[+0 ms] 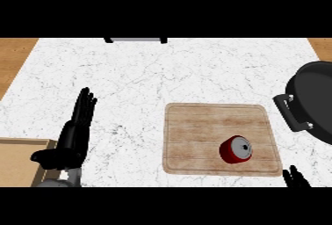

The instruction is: Pick the can from the cutting board and place it in the pot

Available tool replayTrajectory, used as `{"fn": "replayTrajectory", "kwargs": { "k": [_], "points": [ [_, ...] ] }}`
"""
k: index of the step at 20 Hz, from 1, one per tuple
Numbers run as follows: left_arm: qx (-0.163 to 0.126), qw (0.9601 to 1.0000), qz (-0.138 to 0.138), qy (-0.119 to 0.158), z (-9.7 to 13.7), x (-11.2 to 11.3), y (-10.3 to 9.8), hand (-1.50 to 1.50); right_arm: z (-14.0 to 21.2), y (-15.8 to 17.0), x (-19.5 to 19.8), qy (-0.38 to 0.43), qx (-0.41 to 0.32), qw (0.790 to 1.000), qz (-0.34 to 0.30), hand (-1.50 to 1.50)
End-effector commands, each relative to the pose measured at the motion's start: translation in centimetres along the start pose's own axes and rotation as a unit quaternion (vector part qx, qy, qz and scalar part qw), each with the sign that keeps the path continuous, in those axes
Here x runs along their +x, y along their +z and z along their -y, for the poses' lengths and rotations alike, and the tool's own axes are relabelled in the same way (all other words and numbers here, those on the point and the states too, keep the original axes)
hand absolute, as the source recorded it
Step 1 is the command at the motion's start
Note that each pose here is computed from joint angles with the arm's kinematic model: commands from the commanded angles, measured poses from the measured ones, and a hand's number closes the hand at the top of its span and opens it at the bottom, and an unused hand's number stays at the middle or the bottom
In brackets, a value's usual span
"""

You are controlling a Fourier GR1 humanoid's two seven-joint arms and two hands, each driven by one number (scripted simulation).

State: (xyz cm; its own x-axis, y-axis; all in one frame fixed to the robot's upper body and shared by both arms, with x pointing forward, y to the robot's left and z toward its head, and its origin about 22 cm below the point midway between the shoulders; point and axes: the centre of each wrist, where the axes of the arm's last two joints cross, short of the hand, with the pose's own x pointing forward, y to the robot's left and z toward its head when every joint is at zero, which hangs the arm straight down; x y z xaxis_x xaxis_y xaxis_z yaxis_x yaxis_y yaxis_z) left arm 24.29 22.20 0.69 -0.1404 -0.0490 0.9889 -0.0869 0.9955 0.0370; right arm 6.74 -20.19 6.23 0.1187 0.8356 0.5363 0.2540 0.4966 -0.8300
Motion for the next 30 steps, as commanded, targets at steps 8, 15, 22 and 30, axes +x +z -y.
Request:
{"fn": "replayTrajectory", "kwargs": {
  "k": [8, 15, 22, 30],
  "points": [
    [0.006, 0.9999, -0.010, -0.004, -1.8, 0.0, 0.1, 0.00, -3.5, -4.5, 2.6, 0.058, 0.069, 0.992, -0.084, -1.50],
    [0.015, 0.9999, -0.001, -0.003, -0.9, 0.2, 0.0, 0.00, -6.3, -5.2, 2.8, 0.049, 0.076, 0.993, -0.070, -1.50],
    [0.010, 0.9999, -0.009, 0.003, -0.9, -1.0, 0.2, 0.00, -6.6, -7.4, 2.0, 0.055, 0.073, 0.993, -0.073, -1.50],
    [0.008, 0.9999, 0.000, -0.013, -1.8, 0.7, 0.0, 0.00, -7.5, -9.0, 0.6, 0.062, 0.080, 0.992, -0.069, -1.50]
  ]
}}
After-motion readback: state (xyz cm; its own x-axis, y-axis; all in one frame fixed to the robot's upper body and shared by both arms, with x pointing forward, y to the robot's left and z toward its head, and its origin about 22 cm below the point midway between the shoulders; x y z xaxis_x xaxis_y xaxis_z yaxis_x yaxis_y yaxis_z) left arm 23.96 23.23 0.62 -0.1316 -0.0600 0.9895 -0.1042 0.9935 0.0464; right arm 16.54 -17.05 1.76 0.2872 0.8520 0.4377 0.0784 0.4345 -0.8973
